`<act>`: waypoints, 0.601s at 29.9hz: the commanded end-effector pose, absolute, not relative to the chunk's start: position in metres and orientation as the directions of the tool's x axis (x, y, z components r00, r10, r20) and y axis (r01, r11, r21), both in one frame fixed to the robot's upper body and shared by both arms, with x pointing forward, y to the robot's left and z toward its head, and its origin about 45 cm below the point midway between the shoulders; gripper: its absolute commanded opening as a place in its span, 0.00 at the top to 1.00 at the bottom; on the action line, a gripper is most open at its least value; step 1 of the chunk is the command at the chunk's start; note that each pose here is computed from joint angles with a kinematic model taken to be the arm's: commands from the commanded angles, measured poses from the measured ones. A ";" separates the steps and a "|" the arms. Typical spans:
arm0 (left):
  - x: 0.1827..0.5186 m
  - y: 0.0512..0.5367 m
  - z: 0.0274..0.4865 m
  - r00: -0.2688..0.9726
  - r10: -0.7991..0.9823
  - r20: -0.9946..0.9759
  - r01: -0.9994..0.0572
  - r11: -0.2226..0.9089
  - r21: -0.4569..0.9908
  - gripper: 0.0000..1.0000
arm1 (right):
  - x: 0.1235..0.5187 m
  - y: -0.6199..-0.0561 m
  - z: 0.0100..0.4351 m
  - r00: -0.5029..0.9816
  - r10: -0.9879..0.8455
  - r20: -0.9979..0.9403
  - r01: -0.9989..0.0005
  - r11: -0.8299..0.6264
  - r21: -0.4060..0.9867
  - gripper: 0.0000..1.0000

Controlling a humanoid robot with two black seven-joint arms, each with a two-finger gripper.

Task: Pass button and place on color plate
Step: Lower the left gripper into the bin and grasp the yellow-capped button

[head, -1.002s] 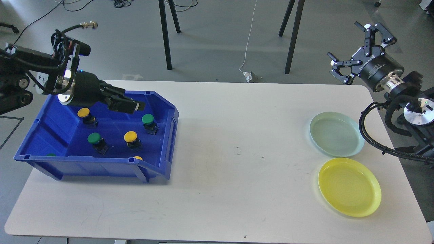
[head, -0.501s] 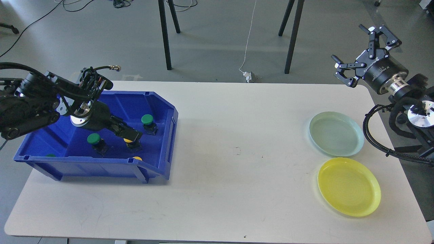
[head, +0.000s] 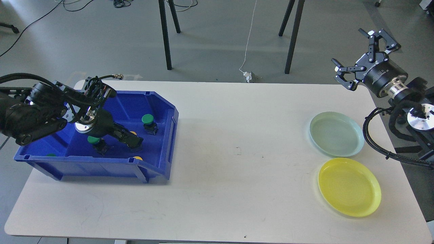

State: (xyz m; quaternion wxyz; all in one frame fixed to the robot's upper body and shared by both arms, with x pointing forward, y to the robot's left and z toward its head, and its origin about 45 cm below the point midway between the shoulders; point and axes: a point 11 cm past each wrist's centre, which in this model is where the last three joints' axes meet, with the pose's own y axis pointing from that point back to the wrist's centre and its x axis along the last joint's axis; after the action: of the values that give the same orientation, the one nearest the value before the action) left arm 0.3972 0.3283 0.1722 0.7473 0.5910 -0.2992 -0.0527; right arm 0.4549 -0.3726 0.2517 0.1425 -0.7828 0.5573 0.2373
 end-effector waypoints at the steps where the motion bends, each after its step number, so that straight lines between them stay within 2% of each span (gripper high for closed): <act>1: 0.400 0.323 0.169 0.811 -0.439 0.386 -0.276 0.294 0.915 0.05 | 0.455 -0.373 0.251 0.266 -0.806 -0.530 -0.940 -0.339 0.044 0.01; 9: 0.400 0.322 0.157 0.815 -0.439 0.379 -0.274 0.284 0.919 0.12 | 0.454 -0.373 0.250 0.265 -0.806 -0.530 -0.940 -0.338 0.045 0.01; 10: 0.400 0.322 0.156 0.815 -0.438 0.378 -0.274 0.283 0.919 0.14 | 0.454 -0.373 0.250 0.265 -0.806 -0.530 -0.940 -0.338 0.045 0.01; 14: 0.400 0.324 0.153 0.812 -0.438 0.387 -0.283 0.284 0.916 0.35 | 0.453 -0.373 0.247 0.260 -0.806 -0.531 -0.940 -0.337 0.051 0.01; 18: 0.399 0.326 0.151 0.811 -0.438 0.388 -0.284 0.284 0.916 0.43 | 0.453 -0.373 0.247 0.260 -0.806 -0.531 -0.940 -0.337 0.051 0.01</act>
State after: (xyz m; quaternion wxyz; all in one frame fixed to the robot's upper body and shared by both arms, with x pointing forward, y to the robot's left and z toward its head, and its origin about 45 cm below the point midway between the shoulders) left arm 0.3986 0.3246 0.1513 0.7422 0.5959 -0.3020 -0.0527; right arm 0.4530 -0.3734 0.2476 0.1397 -0.7815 0.5586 0.2402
